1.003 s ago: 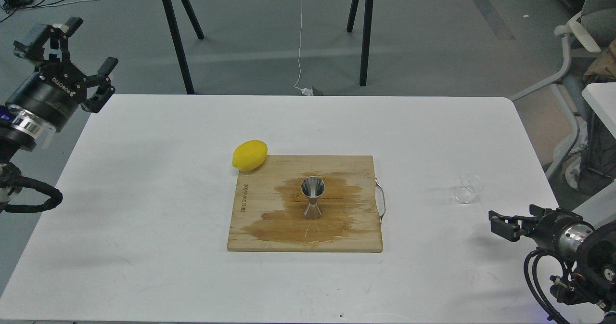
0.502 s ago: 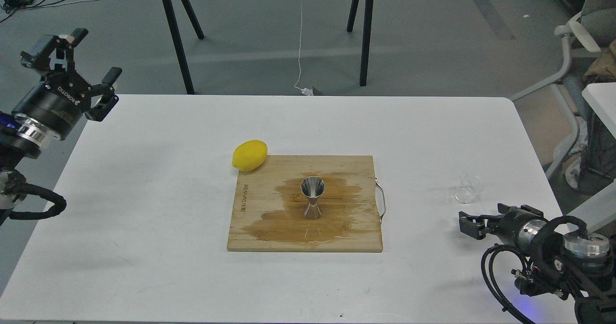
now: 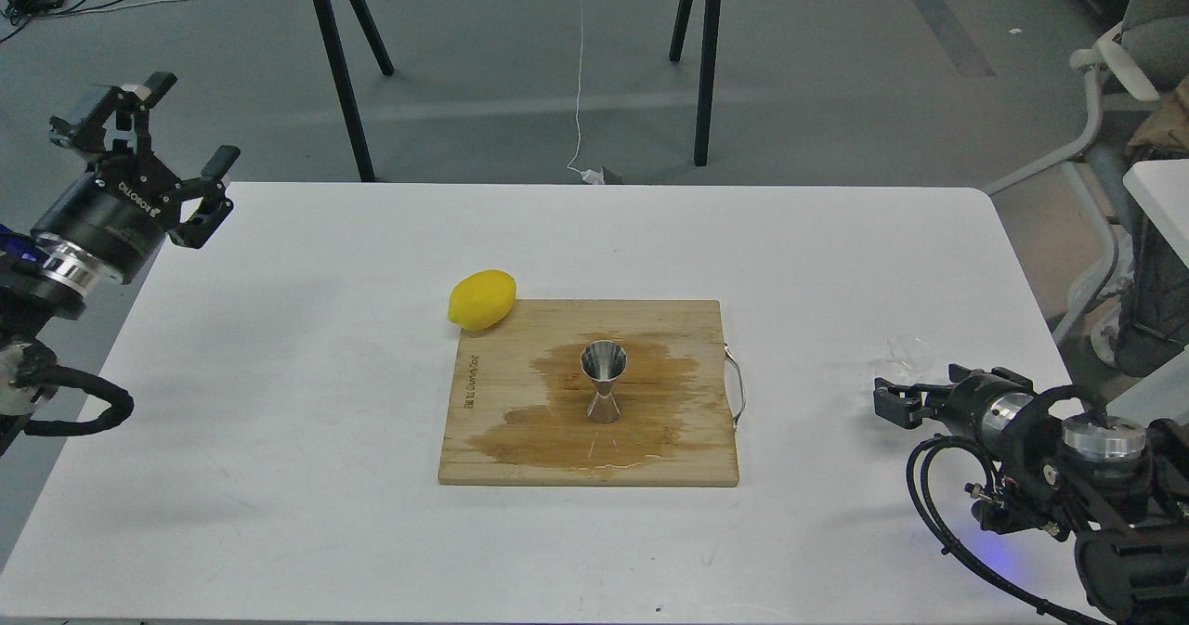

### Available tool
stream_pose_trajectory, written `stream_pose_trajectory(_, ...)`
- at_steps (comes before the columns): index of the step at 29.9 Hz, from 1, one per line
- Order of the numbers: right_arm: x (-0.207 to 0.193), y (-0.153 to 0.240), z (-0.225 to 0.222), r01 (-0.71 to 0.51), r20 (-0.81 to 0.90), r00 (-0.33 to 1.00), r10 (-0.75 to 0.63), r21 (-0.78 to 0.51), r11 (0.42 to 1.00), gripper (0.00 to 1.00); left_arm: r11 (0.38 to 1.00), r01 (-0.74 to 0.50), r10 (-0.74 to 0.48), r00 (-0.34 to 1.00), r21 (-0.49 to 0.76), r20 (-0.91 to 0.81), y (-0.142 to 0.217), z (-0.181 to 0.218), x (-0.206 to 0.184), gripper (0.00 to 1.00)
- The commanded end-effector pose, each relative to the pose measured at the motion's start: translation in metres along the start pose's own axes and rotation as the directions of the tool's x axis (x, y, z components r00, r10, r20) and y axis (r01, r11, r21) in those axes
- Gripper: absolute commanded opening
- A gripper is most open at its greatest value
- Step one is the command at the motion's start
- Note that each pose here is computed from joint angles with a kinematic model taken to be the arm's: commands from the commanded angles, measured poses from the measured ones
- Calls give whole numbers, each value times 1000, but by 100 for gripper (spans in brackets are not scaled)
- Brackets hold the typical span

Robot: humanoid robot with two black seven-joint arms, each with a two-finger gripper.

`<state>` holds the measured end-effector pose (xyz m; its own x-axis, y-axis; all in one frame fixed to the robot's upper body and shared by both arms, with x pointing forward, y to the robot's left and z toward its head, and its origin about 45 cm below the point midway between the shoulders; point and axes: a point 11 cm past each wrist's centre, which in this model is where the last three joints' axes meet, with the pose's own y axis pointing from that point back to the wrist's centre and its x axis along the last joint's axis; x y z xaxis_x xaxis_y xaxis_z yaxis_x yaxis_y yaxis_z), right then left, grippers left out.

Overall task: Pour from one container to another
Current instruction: 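Lower the right gripper toward the small clear glass, then close the right gripper around the clear glass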

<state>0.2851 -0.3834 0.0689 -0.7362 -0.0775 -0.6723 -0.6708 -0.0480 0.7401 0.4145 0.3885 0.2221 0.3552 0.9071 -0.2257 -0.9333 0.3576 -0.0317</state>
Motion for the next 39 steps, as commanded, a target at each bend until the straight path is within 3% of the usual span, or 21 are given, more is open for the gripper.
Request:
stream_pose_trajectory(1,-1,-7,7,-1,-2,1000,1,-3,1000,99,1000,-3,3,1000,3,-1,1,-1,1,92)
stream_pose_trajectory(17,-18,-12,10,20,-1,1000,-20,-7,1000,97,1000,-26,26,1000,15,3,6,-6,8,92)
stream_pose_trajectory(22,-16,-12,8,11,-28,1000,-11,8,1000,82,1000,-27,27,1000,15,3,6,-6,8,92)
stream_pose_trajectory(26,-16,-12,8,9,-36,999,-9,10,1000,63,999,-28,28,1000,16,3,7,-7,8,92)
stream_pose_trajectory(39,-14,-14,14,6,-79,997,-6,5,1000,44,999,-32,32,999,19,0,6,-10,8,92)
